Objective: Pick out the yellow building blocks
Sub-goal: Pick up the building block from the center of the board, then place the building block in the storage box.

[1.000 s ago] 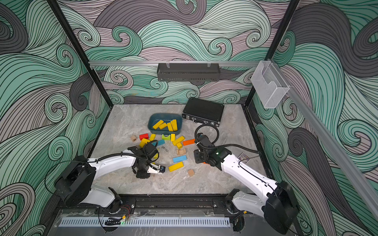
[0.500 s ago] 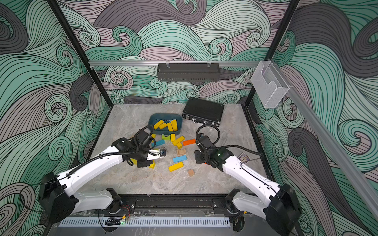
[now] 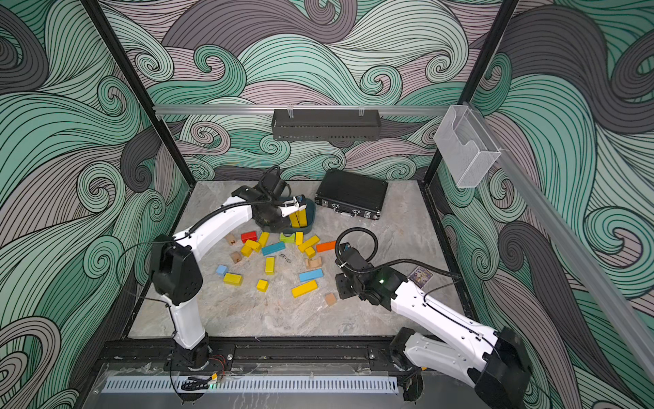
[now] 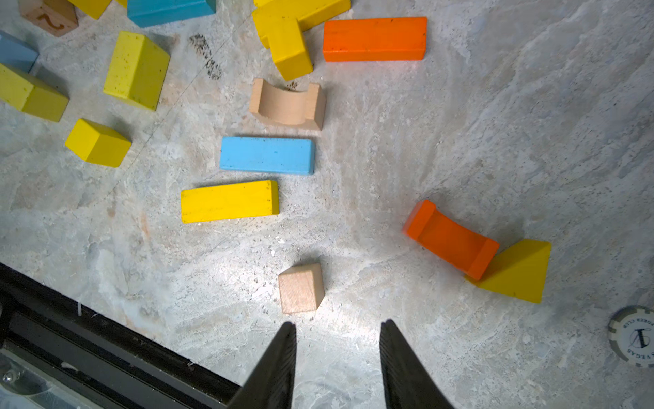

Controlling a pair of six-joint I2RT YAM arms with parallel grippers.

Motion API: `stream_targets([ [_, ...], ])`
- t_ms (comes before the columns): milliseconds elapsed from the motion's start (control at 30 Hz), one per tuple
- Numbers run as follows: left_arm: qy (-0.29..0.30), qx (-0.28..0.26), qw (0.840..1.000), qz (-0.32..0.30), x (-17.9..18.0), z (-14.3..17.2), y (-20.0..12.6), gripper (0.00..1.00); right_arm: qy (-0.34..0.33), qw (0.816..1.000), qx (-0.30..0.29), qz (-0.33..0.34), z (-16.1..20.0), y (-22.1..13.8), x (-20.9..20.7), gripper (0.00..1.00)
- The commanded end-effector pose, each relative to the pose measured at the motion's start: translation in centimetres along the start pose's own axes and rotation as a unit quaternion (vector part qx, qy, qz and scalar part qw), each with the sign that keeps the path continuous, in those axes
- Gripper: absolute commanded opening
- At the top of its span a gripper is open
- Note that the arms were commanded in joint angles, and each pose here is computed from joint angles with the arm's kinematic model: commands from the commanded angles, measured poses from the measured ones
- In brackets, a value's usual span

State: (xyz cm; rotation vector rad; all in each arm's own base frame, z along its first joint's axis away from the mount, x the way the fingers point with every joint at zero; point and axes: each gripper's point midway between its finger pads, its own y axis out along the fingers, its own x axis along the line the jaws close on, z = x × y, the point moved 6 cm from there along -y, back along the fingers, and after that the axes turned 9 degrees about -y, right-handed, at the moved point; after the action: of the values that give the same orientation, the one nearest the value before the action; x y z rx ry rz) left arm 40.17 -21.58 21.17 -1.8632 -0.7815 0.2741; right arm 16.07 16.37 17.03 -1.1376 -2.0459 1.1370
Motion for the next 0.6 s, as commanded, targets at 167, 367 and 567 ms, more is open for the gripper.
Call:
stream_targets([
  [167, -0.067, 0.011, 0.997, -0.034, 6.1, -2.1, 5.7, 0.21, -0.039, 0.999, 0.026, 0.016, 0.7, 0.5, 3.0, 0.43],
  [367, -0.071, 0.033, 0.996, -0.047, 7.6, -1.5, 9.8, 0.27, -0.088, 0.995, 0.036, 0.018, -0.2, 1.3, 5.3, 0.45],
  [567, -0.073, 0.052, 0.995, -0.043, 7.8, -0.5, 11.7, 0.52, -0.12, 0.992, 0.037, 0.017, -0.6, 2.7, 6.1, 0.49],
])
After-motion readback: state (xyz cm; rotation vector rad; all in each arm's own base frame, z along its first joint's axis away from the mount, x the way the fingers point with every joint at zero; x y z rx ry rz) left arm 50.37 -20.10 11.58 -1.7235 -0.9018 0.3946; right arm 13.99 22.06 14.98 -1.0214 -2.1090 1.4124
